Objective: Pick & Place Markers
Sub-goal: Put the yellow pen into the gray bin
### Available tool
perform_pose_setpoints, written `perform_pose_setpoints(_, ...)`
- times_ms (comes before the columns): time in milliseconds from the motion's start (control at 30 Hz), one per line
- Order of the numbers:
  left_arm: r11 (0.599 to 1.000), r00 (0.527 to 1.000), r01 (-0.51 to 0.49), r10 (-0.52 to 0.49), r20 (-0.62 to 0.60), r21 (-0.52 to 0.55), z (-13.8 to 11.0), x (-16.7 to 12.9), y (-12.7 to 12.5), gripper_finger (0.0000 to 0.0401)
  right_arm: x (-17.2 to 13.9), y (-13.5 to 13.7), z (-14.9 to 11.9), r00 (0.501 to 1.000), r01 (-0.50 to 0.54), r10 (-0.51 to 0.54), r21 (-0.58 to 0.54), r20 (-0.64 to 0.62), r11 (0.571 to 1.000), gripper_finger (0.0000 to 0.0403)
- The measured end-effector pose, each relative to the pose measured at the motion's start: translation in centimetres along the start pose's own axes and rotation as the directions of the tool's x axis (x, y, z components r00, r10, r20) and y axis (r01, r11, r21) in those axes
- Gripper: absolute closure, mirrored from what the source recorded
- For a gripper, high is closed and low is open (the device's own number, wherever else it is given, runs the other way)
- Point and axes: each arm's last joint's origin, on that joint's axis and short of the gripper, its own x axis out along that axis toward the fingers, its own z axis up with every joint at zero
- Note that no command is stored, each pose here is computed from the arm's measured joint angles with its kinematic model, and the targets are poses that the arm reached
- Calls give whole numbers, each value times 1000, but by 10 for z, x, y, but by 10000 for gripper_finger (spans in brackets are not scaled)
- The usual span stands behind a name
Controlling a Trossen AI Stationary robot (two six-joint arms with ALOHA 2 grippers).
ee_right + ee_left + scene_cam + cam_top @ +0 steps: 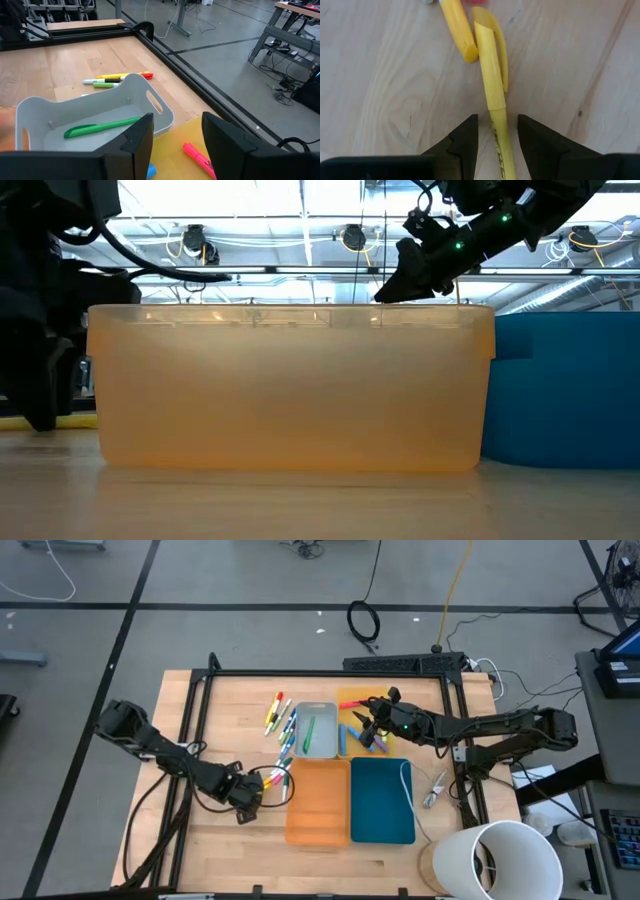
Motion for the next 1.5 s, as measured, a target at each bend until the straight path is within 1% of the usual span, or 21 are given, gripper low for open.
perform_pose_setpoints(133,999,998,-39,39,-45,8,-1,10,-1,261,0,0,0,1000,0,0,0,0,1000,248)
perform_pose_setpoints(300,999,996,-52,52,-74,1,-1,16,-3,267,0,0,0,1000,0,0,0,0,1000,248)
perform_pose_setpoints(400,999,996,-44,42,-75,-23,-1,15,-3,293,0,0,0,1000,0,0,2,-1,1000,248)
perform_pose_setpoints(567,999,997,-29,26,-78,-44,-1,14,-3,367,0,0,0,1000,0,0,4,0,1000,248)
perform_pose_setpoints(600,999,997,-29,26,-78,-44,-1,14,-3,375,0,0,0,1000,0,0,4,0,1000,248)
perform_pose_setpoints(733,999,996,-29,25,-86,-40,-1,14,-3,375,0,0,0,1000,0,0,4,0,1000,248)
perform_pose_setpoints(867,999,990,-44,45,-132,8,1,5,-4,370,0,0,0,1000,0,0,4,0,1000,248)
perform_pose_setpoints(933,999,993,-42,45,-111,29,5,-5,-7,375,0,0,0,1000,0,0,4,0,1000,248)
perform_pose_setpoints(967,997,993,-57,62,-100,48,5,-9,-8,375,0,0,0,1000,0,0,5,1,1000,248)
perform_pose_setpoints(1067,995,998,-57,59,-22,86,11,-25,-13,375,0,0,0,1000,0,0,5,1,1000,248)
perform_pose_setpoints(1133,994,998,-59,57,23,92,13,-32,-16,375,0,0,0,1000,-1,1,4,1,1000,248)
perform_pose_setpoints(1267,987,993,-112,108,37,112,12,-40,-15,374,0,0,0,1000,-1,1,4,0,1000,248)
perform_pose_setpoints(1367,984,989,-137,129,72,114,16,-47,-15,370,0,0,0,1000,-1,1,4,1,1000,248)
perform_pose_setpoints(1500,977,986,-146,131,104,153,21,-55,-14,375,0,0,1,1000,-1,1,10,12,1000,248)
